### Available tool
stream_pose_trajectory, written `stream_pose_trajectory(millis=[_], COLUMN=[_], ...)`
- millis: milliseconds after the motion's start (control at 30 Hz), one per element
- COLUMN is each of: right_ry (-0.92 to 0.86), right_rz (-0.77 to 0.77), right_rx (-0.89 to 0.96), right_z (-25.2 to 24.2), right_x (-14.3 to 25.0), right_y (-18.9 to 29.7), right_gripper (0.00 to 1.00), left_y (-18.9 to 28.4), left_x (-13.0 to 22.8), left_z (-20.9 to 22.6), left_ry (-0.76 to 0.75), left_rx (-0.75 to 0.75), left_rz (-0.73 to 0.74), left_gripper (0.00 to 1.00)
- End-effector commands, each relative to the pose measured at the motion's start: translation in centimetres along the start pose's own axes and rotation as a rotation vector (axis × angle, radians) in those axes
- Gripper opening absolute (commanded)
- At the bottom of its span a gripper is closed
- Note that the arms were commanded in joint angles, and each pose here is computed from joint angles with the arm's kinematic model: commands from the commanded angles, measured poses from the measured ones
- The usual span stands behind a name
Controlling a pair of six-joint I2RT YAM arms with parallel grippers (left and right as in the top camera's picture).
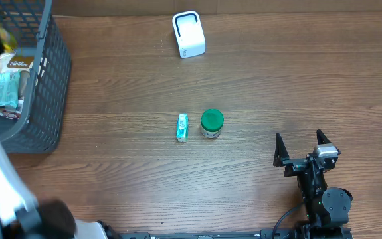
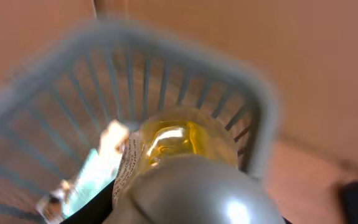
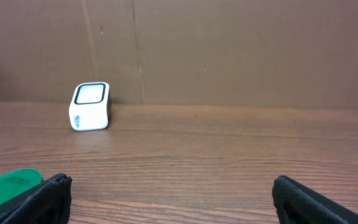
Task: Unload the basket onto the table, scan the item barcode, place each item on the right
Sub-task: 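Grasp the yellow dish-soap bottle in the basket with the left gripper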
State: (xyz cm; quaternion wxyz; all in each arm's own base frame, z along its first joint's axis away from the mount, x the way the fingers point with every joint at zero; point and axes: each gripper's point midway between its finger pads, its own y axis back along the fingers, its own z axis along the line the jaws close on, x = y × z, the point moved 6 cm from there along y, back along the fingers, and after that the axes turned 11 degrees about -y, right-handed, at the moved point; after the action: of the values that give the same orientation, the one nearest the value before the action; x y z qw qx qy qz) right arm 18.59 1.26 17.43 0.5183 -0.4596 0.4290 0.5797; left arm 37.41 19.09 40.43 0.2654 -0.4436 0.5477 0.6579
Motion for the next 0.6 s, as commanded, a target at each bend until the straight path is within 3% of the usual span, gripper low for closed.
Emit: stream_pose_trajectory(millis=[0, 167, 300, 567], right_ry=[0.001, 0.001, 0.001, 0.001], right_rz=[0.001, 0.001, 0.001, 0.001], right_rx=[-0.003, -0.003, -0.003, -0.003], right_z=[0.0, 0.0, 0.0, 0.0], right_x=[0.3, 0.3, 0.3, 0.3], right_y=[0.0, 0.0, 0.0, 0.0], right_gripper=[1.00, 1.00, 1.00, 1.00], left_y=[7.5, 13.8, 16.5, 13.9], left_x=[-3.5, -4.4, -3.0, 3.9], left_z=[-2.1, -5.6, -8.7, -15.0], left_ry=[0.015, -0.031, -0.061, -0.136], left_rx=[0.011, 0.077, 0.165, 0.367], left_rz=[-0.172, -0.270, -0.239, 0.135], left_gripper=[0.41, 0.40, 0.40, 0.36])
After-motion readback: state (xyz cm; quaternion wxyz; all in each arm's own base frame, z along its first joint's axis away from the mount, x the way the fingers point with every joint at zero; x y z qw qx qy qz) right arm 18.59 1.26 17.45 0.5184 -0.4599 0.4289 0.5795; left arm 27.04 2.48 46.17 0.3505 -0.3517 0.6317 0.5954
